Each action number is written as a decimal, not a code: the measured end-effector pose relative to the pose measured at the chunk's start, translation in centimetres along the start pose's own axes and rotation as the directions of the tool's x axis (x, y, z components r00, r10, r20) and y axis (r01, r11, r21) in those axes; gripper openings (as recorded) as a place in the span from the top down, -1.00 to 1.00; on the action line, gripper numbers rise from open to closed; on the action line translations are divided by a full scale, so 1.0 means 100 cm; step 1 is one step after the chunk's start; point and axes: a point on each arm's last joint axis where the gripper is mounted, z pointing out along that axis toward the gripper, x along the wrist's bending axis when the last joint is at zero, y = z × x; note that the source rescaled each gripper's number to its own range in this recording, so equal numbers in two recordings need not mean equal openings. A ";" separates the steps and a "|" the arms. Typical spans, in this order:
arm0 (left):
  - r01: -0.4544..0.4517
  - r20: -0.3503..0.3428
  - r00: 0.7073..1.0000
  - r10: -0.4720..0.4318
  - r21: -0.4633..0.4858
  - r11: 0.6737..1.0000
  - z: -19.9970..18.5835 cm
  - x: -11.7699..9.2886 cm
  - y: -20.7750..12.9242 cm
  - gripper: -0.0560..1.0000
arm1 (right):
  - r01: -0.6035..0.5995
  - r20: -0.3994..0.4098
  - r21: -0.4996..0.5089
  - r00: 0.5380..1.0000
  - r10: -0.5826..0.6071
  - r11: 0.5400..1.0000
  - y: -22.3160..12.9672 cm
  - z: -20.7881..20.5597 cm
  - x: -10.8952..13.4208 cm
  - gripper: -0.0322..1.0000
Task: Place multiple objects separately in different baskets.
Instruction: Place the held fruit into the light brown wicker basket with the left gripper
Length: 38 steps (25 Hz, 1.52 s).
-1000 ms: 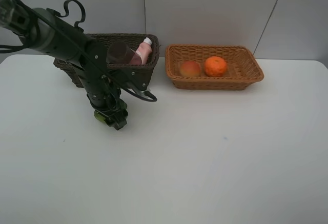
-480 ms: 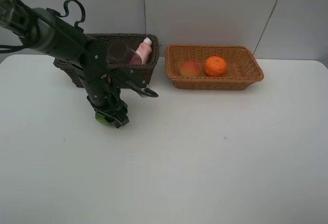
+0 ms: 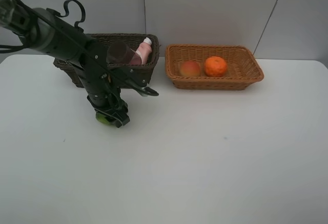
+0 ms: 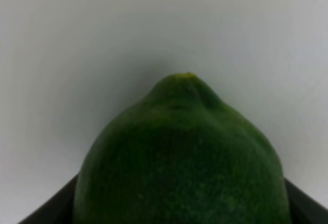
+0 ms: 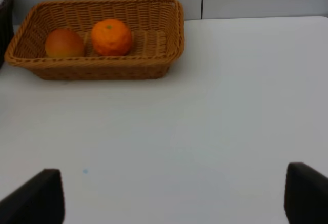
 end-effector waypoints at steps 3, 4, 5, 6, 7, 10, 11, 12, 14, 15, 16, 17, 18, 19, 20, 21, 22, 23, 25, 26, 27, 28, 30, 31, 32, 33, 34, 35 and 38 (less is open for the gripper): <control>0.042 0.008 0.999 -0.042 -0.026 0.999 -0.007 0.000 0.006 -0.24 | 0.000 0.000 0.000 1.000 0.000 1.000 0.000 0.000 0.000 -0.59; 0.067 0.016 0.998 -0.067 -0.038 0.997 -0.012 -0.002 0.010 -0.24 | 0.000 0.000 0.000 1.000 0.000 1.000 0.000 0.000 0.000 -0.59; 0.096 0.024 0.995 -0.095 -0.054 0.994 -0.018 -0.004 0.017 -0.24 | 0.000 0.000 0.000 1.000 0.000 1.000 0.000 0.000 0.000 -0.59; 0.124 0.033 0.992 -0.123 -0.064 0.990 -0.024 -0.006 0.024 -0.24 | 0.000 0.000 0.000 1.000 0.000 1.000 0.000 0.000 0.000 -0.59; 0.149 0.043 0.988 -0.147 -0.072 0.986 -0.031 -0.009 0.032 -0.24 | 0.000 0.000 0.000 1.000 0.000 1.000 0.000 0.000 0.000 -0.59; 0.185 0.066 0.982 -0.179 -0.099 0.978 -0.051 -0.021 0.057 -0.24 | 0.000 0.000 0.000 1.000 0.000 1.000 0.000 0.000 0.000 -0.59; 0.187 0.072 0.981 -0.179 -0.118 0.975 -0.057 -0.025 0.065 -0.24 | 0.000 0.000 0.000 1.000 0.000 1.000 0.000 0.000 0.000 -0.59; 0.199 0.080 0.979 -0.189 -0.152 0.968 -0.066 -0.029 0.075 -0.24 | 0.000 0.000 0.000 1.000 0.000 1.000 0.000 0.000 0.000 -0.59; 0.220 0.098 0.974 -0.202 -0.234 0.947 -0.084 -0.033 0.097 -0.24 | 0.000 0.000 0.000 1.000 0.000 1.000 0.000 0.000 0.000 -0.59; 0.226 0.104 0.973 -0.204 -0.275 0.935 -0.093 -0.035 0.106 -0.24 | 0.000 0.000 0.000 1.000 0.000 1.000 0.000 0.000 0.000 -0.59; 0.230 0.112 0.973 -0.204 -0.322 0.918 -0.102 -0.036 0.116 -0.24 | 0.000 0.000 0.000 1.000 0.000 1.000 0.000 0.000 0.000 -0.59; 0.228 0.114 0.973 -0.200 -0.372 0.900 -0.111 -0.036 0.127 -0.24 | 0.000 0.000 0.000 1.000 0.000 1.000 0.000 0.000 0.000 -0.59; 0.229 0.118 0.973 -0.197 -0.412 0.882 -0.117 -0.037 0.135 -0.24 | 0.000 0.000 0.000 1.000 0.000 1.000 0.000 0.000 0.000 -0.59; 0.227 0.123 0.974 -0.192 -0.454 0.862 -0.122 -0.037 0.145 -0.24 | 0.000 0.000 0.000 1.000 0.000 1.000 0.000 0.000 0.000 -0.59; 0.231 0.131 0.973 -0.191 -0.489 0.841 -0.128 -0.037 0.153 -0.24 | 0.000 0.000 0.000 1.000 0.000 1.000 0.000 0.000 0.000 -0.59; 0.231 0.131 0.973 -0.191 -0.489 0.841 -0.128 -0.037 0.153 -0.24 | 0.000 0.000 0.000 1.000 0.000 1.000 0.000 0.000 0.000 -0.59; 0.232 0.133 0.973 -0.190 -0.523 0.820 -0.130 -0.036 0.161 -0.24 | 0.000 0.000 0.000 1.000 0.000 1.000 0.000 0.000 0.000 -0.59; 0.225 0.130 0.974 -0.184 -0.550 0.804 -0.130 -0.036 0.167 -0.24 | 0.000 0.000 0.000 1.000 0.000 1.000 0.000 0.000 0.000 -0.59; 0.225 0.135 0.974 -0.181 -0.607 0.762 -0.129 -0.035 0.178 -0.24 | 0.000 0.000 0.000 1.000 0.000 1.000 0.000 0.000 0.000 -0.59; 0.225 0.137 0.974 -0.179 -0.639 0.735 -0.126 -0.035 0.182 -0.24 | 0.000 0.000 0.000 1.000 0.000 1.000 0.000 0.000 0.000 -0.59; 0.231 0.144 0.973 -0.181 -0.668 0.707 -0.121 -0.035 0.186 -0.24 | 0.000 0.000 0.000 1.000 0.000 1.000 0.000 0.000 0.000 -0.59; 0.230 0.147 0.973 -0.179 -0.691 0.685 -0.117 -0.036 0.189 -0.24 | 0.000 0.000 0.000 1.000 0.000 1.000 0.000 0.000 0.000 -0.59; 0.228 0.150 0.973 -0.174 -0.734 0.640 -0.107 -0.037 0.195 -0.24 | 0.001 0.001 0.000 1.000 -0.001 1.000 0.000 0.000 0.000 -0.59; 0.227 0.151 0.973 -0.172 -0.745 0.627 -0.099 -0.038 0.197 -0.24 | 0.001 0.001 0.000 1.000 -0.001 1.000 0.000 0.000 0.000 -0.59; 0.225 0.153 0.974 -0.169 -0.760 0.609 -0.094 -0.040 0.199 -0.24 | 0.000 0.000 0.000 1.000 0.000 1.000 0.000 0.000 0.000 -0.59; 0.224 0.154 0.974 -0.167 -0.768 0.600 -0.085 -0.041 0.200 -0.24 | 0.000 0.000 0.000 1.000 0.000 1.000 0.000 0.000 0.000 -0.59; 0.224 0.154 0.974 -0.166 -0.772 0.595 -0.066 -0.043 0.201 -0.24 | 0.000 0.000 0.000 1.000 0.000 1.000 0.000 0.000 0.000 -0.59; 0.223 0.155 0.974 -0.165 -0.779 0.587 -0.059 -0.044 0.201 -0.24 | 0.000 0.000 0.000 1.000 0.000 1.000 0.000 0.000 0.000 -0.59; 0.223 0.155 0.974 -0.167 -0.793 0.566 -0.038 -0.044 0.201 -0.24 | 0.000 0.000 0.000 1.000 0.000 1.000 0.000 0.000 0.000 -0.59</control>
